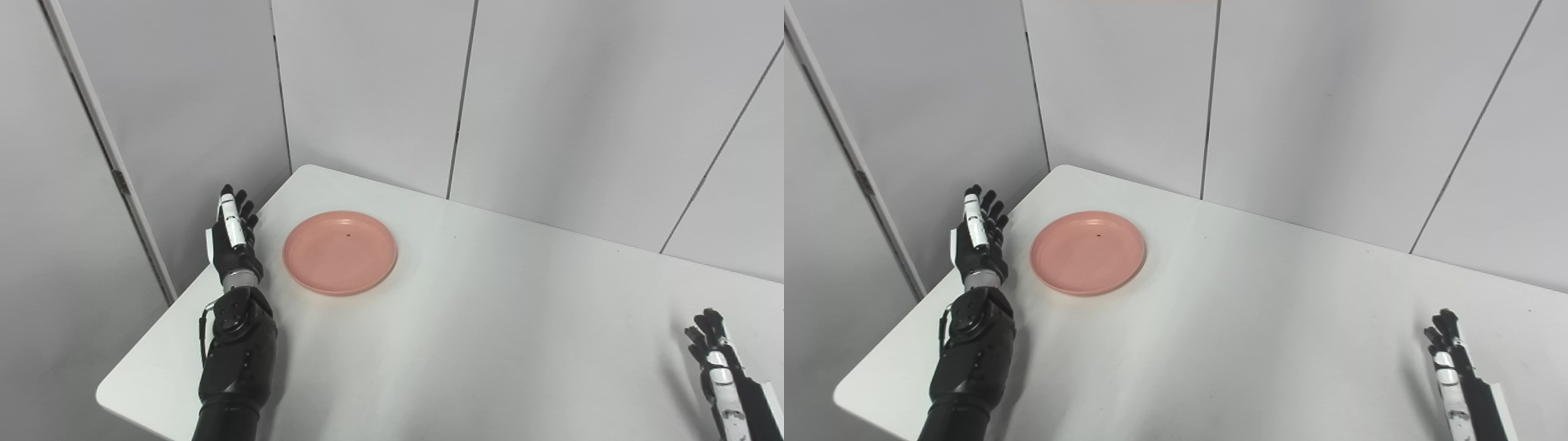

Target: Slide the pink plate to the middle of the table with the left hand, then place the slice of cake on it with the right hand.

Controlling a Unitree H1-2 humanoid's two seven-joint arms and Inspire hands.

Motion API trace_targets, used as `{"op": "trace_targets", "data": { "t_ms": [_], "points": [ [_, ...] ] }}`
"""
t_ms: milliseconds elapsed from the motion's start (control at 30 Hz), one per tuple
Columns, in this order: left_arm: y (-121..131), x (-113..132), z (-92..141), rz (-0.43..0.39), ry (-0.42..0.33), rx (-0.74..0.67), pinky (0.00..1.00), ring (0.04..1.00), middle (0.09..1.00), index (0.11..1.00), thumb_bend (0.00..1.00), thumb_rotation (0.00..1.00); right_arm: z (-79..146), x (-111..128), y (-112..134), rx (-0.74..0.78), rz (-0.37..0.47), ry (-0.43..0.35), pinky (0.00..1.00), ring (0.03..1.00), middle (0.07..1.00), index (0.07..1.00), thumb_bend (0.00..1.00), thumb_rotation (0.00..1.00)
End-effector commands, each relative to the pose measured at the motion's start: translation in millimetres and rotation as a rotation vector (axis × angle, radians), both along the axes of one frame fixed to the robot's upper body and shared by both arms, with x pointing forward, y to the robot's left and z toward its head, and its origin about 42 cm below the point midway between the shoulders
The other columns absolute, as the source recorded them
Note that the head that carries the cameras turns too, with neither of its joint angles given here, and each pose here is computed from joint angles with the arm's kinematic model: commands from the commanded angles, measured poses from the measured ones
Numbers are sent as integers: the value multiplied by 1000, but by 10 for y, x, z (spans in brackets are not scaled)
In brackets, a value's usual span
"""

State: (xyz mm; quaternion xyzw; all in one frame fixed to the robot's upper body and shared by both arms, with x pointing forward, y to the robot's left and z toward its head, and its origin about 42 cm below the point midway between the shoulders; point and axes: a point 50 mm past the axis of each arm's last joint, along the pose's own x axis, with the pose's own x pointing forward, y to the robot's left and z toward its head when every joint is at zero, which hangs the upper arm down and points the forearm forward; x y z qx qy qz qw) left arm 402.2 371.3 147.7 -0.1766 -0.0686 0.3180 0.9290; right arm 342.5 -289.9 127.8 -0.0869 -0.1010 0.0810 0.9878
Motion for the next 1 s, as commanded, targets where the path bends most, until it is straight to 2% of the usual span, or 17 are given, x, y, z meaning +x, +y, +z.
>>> {"op": "trace_targets", "data": {
  "t_ms": [0, 300, 967],
  "points": [
    [-10, 119, 213, -26, -53, 28, 937, 915, 918, 922, 419, 1000, -363, -265, -59, 2, -24, 120, 998, 964, 986, 996, 356, 1000],
    [-103, 139, 137, -82, -34, -35, 939, 925, 922, 928, 405, 1000, -360, -269, -41, 10, -25, 109, 986, 956, 982, 992, 370, 1000],
    [-348, 209, -3, -186, 65, -7, 918, 911, 908, 911, 395, 1000, -354, -274, -1, 3, -27, 103, 975, 946, 974, 987, 367, 1000]
  ]
}}
